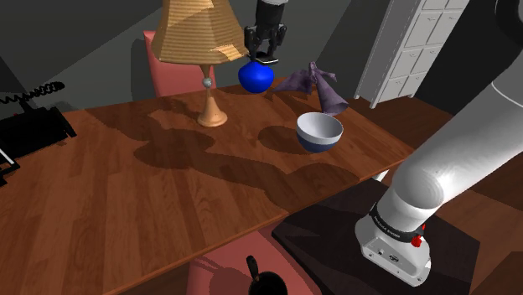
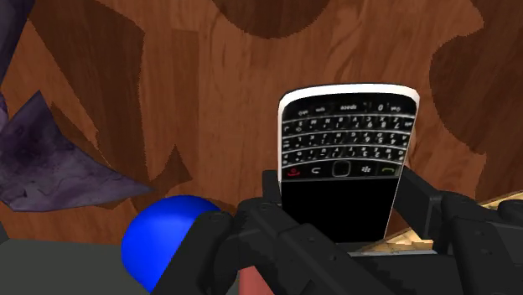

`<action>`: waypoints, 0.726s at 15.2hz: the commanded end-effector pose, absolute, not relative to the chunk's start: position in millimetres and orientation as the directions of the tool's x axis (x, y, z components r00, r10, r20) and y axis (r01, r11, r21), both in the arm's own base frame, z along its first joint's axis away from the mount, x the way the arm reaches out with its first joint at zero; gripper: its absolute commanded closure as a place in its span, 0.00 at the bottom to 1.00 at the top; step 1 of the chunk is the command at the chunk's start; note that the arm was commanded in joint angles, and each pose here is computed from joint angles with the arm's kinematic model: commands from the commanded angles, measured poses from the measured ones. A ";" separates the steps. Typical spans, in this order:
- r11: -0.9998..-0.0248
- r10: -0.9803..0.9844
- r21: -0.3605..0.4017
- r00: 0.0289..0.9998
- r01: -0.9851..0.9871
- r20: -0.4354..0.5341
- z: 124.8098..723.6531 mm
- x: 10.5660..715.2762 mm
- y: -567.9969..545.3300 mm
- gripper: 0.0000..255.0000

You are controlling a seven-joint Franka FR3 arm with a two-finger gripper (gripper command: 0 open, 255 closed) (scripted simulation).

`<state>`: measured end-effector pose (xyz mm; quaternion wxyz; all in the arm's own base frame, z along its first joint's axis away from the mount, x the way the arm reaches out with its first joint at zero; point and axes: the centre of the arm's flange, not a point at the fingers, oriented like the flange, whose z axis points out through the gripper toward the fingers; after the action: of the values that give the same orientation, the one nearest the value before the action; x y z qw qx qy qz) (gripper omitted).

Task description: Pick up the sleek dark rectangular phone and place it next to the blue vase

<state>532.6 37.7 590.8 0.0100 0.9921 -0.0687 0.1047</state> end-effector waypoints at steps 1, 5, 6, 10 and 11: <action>-0.990 -0.133 0.005 0.968 -0.138 0.212 590.6 532.4 10.5 1.00; -0.990 -0.133 0.005 0.968 -0.138 0.212 590.6 539.4 -41.9 1.00; -0.990 -0.133 0.005 0.968 -0.138 0.212 590.6 541.2 -55.0 1.00; -0.990 -0.133 0.005 0.968 -0.138 0.212 590.6 548.2 -107.3 1.00; -0.990 -0.133 0.005 0.968 -0.138 0.212 590.6 549.9 -120.4 1.00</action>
<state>548.6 -104.9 590.5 0.0095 0.9919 -0.0691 0.1060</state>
